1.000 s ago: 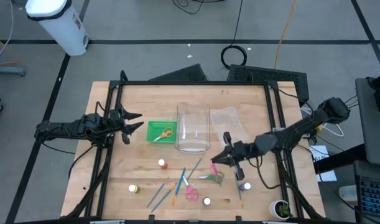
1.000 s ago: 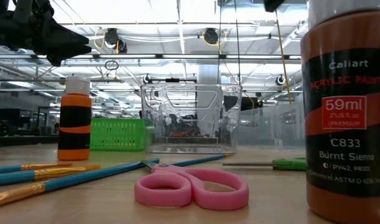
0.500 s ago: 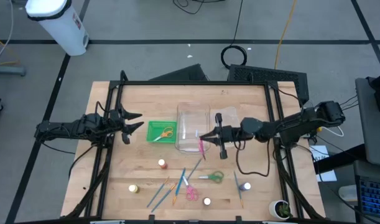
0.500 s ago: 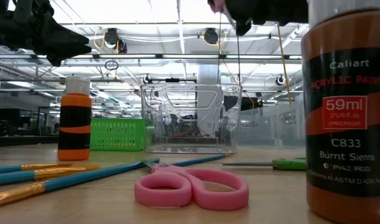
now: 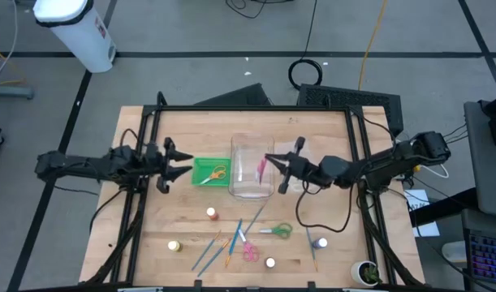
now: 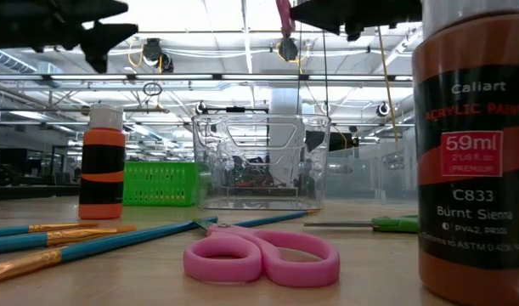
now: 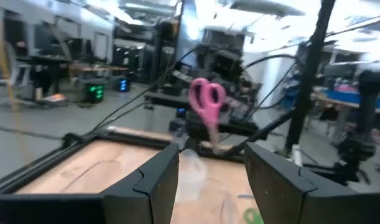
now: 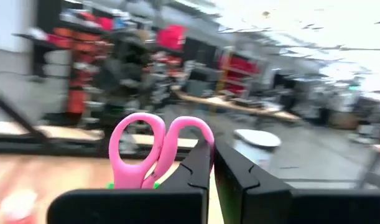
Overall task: Pick & Place Paint Supplies
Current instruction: Put the pink scissors into the green bin
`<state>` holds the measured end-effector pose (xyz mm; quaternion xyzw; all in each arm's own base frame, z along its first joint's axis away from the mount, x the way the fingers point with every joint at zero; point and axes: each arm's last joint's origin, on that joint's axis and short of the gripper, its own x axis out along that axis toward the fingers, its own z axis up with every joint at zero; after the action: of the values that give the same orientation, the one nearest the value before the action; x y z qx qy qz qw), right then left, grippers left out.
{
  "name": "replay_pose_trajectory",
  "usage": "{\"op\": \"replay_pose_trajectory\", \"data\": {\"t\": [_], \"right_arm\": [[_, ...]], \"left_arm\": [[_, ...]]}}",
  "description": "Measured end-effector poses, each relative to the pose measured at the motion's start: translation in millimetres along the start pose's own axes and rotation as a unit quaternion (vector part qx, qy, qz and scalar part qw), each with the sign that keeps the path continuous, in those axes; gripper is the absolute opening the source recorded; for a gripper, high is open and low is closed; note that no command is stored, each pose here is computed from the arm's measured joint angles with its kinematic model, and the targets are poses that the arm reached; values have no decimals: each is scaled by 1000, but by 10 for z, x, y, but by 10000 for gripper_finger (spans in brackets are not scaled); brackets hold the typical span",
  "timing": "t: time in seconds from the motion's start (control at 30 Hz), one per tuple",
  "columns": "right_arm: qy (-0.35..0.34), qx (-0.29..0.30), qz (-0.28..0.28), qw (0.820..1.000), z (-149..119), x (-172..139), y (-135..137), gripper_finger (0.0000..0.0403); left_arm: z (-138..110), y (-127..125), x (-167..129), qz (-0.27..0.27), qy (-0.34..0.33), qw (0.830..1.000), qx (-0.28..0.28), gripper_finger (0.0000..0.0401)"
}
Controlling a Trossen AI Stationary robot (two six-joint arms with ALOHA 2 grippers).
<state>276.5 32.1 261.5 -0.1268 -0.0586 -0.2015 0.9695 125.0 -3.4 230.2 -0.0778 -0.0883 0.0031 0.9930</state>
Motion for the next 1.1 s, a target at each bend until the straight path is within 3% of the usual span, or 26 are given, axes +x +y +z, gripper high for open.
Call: {"op": "replay_pose_trajectory", "data": {"t": [0.37,0.53,0.87,1.1], "right_arm": [[35,-47,-68,996,7,-69,58,0],[54,-60,-89,993,-19,-73,51,0],[63,-62,-105,991,-26,-75,43,0],[66,-63,-109,990,-31,-77,41,0]], "left_arm": [[-230,13,557,14,-52,998,-22,186],[-248,-13,938,5,-46,998,32,186],[-126,-85,1944,23,5,998,64,186],[-127,-92,2329,56,73,991,93,186]]}}
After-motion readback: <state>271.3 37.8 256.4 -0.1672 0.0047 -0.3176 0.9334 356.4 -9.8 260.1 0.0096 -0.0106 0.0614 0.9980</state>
